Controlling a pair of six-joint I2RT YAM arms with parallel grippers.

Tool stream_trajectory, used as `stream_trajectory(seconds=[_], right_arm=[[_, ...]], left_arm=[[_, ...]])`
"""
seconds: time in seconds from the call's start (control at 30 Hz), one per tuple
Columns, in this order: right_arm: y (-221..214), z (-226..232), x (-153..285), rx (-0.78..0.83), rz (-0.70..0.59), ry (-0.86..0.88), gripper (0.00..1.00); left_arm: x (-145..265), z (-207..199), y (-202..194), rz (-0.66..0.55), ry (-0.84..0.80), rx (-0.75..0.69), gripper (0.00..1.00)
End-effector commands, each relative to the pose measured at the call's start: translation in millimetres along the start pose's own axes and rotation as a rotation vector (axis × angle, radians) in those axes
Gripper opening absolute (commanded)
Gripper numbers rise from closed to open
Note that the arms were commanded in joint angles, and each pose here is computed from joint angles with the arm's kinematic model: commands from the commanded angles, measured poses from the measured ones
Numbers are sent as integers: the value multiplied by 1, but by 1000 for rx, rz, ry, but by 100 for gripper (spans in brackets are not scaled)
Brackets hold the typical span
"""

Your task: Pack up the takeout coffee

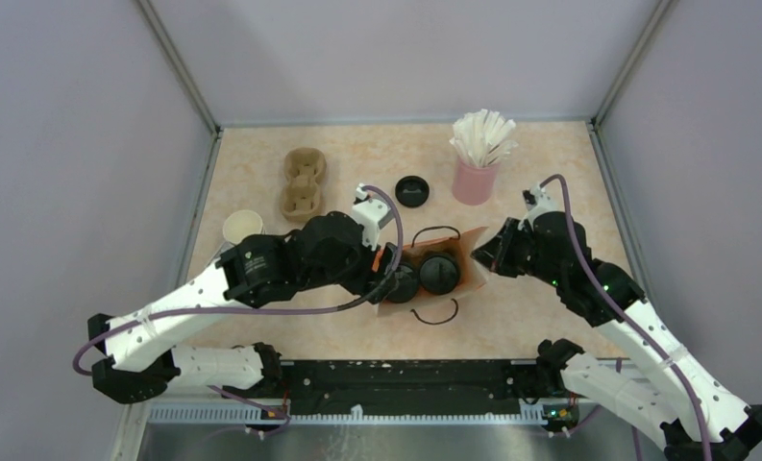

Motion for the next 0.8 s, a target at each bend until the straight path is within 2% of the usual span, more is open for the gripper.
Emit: stream_trajectory(seconds=[0.0, 0.13, 0.2, 0.27, 0.33, 0.37, 0.4, 0.53, 0.67, 0.77], right_arm=[[9, 13, 10, -24, -59, 48, 0], [9, 14, 10, -33, -59, 49, 0], [9, 14, 10, -38, -58, 48, 0], [8, 12, 10, -44, -57, 47, 0], [6, 11, 9, -54, -59, 50, 0], [5, 10, 8, -59, -59, 50, 0], [5, 9, 7, -62, -59, 51, 0], [4, 8, 7, -54, -62, 55, 0], [7, 11, 12, -18, -67, 71, 19], [7, 12, 17, 25, -45, 81, 36]], left_arm=[[-1, 0, -4, -15, -4, 31, 72], [-8, 3, -10, -4, 13, 0, 59], [-10, 2, -13, 1, 3, 5, 56], [-11, 2, -17, 18, 4, 20, 57], [-12, 2, -19, 23, 6, 20, 65], [-11, 3, -20, 18, 9, 16, 66], [-11, 3, -20, 12, 11, 12, 61], [-10, 6, -17, -34, 16, -9, 26], [-14, 5, -11, -37, -3, -68, 2], [-22, 2, -12, -26, -32, -98, 0]])
Point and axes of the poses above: each gripper's point midway between its finger pads, its own x axis back along the fingers, its own z axis along the line the jaws close on, y = z × x, the point moved 10 cm from there along x, back along the fingers, and after that the axes turned 12 degrees about -x, right-handed, at the moved point
